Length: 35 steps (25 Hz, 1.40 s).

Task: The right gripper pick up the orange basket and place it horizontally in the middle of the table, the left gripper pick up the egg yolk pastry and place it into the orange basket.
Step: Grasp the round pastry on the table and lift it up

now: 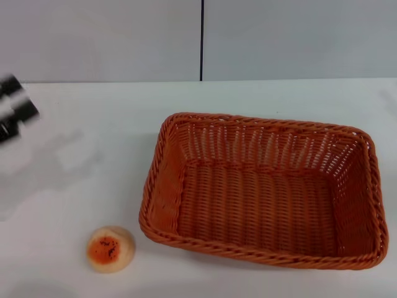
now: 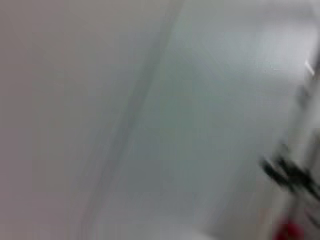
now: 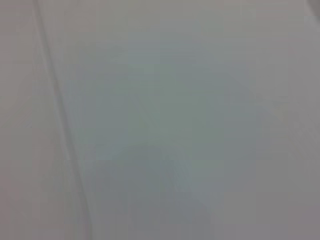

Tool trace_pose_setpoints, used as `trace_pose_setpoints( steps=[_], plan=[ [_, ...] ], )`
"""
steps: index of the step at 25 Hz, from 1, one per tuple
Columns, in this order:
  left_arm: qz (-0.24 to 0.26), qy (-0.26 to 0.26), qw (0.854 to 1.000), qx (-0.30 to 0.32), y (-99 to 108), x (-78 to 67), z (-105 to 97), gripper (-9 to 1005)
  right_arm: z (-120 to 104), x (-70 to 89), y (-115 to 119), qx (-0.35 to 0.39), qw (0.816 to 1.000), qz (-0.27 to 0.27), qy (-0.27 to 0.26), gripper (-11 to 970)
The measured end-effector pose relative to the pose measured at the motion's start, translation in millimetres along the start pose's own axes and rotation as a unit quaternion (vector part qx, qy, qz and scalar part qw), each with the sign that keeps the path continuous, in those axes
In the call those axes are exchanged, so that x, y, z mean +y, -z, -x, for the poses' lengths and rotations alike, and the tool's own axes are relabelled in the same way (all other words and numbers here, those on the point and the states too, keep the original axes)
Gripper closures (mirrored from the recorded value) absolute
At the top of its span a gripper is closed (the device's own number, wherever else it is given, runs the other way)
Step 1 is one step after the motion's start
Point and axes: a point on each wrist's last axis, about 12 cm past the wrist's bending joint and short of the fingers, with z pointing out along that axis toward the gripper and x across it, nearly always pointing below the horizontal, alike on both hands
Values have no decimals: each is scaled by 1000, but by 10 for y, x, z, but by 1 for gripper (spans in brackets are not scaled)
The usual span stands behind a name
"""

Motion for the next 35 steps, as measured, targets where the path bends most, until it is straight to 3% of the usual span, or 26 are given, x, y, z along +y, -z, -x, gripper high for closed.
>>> trace_pose_setpoints(
  steps=[2, 10, 26, 35],
  plan=[
    [-37, -1, 997, 62, -27, -47, -42, 193, -15, -14, 208, -55, 997, -52, -11, 373],
    [-69, 8, 985, 158, -129, -128, -305, 194, -27, -60, 518, -115, 986, -118, -35, 373],
    [-57, 1, 974, 220, -156, -190, -628, 196, -48, -40, 490, -129, 984, -111, -49, 373],
    [-62, 7, 966, 251, -281, -236, -793, 197, -9, 0, 405, -143, 985, -80, -54, 373]
  ],
)
